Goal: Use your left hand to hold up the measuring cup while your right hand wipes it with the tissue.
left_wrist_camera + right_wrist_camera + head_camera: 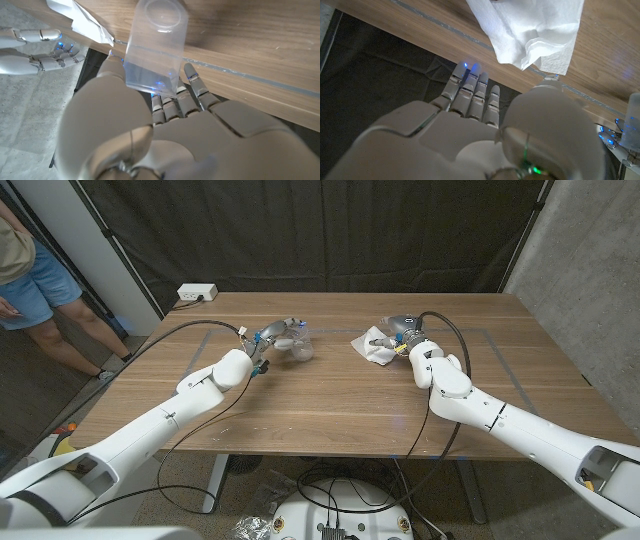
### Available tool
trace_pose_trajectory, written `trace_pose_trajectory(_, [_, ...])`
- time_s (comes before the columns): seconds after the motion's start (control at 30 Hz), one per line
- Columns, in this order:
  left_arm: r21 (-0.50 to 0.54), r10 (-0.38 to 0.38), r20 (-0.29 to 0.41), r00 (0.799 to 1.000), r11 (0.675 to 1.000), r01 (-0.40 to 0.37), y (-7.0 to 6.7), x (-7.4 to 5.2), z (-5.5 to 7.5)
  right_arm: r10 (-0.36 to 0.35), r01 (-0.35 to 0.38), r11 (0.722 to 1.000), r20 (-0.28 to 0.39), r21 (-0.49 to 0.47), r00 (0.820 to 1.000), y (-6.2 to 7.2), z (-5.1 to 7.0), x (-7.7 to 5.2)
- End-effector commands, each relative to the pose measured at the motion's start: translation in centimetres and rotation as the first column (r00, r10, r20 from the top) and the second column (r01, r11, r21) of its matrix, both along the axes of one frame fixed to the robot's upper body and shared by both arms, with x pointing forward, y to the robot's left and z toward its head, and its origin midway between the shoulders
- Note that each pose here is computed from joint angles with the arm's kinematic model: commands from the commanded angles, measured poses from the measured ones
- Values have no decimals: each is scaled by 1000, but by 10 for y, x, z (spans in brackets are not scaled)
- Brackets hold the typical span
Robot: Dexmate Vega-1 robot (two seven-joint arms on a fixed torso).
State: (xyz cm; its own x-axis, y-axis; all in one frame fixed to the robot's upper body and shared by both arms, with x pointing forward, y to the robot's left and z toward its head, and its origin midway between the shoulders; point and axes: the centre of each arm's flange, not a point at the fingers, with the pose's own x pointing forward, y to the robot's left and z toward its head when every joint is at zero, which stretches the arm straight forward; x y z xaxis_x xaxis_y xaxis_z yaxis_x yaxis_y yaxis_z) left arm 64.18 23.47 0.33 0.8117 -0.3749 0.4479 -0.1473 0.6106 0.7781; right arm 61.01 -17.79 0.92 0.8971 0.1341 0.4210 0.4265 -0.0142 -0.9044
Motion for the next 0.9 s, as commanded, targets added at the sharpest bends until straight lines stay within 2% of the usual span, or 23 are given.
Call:
trace_pose_trajectory(0.03, [43, -6, -65, 998, 999, 9, 0, 1, 2, 20, -21, 1000, 47, 10, 999, -1, 3, -4])
trace_pose_trajectory(0.33, [28, -44, -59, 997, 999, 46, 1, -4, 11, 22, -23, 1000, 56, 18, 998, -1, 5, -4])
trace_pose_trajectory(0.47, [-13, -84, -50, 995, 996, 84, 3, -9, 14, 31, -32, 999, 64, 20, 997, 0, 7, -5])
trace_pose_trajectory(0.7, [-57, -114, 10, 993, 992, 115, 6, -22, 22, 51, -54, 998, 88, 32, 995, 3, 12, -9])
trace_pose_trajectory(0.9, [-110, -131, 49, 990, 985, 135, 12, -27, 26, 77, -85, 994, 117, 66, 990, 2, 17, -12])
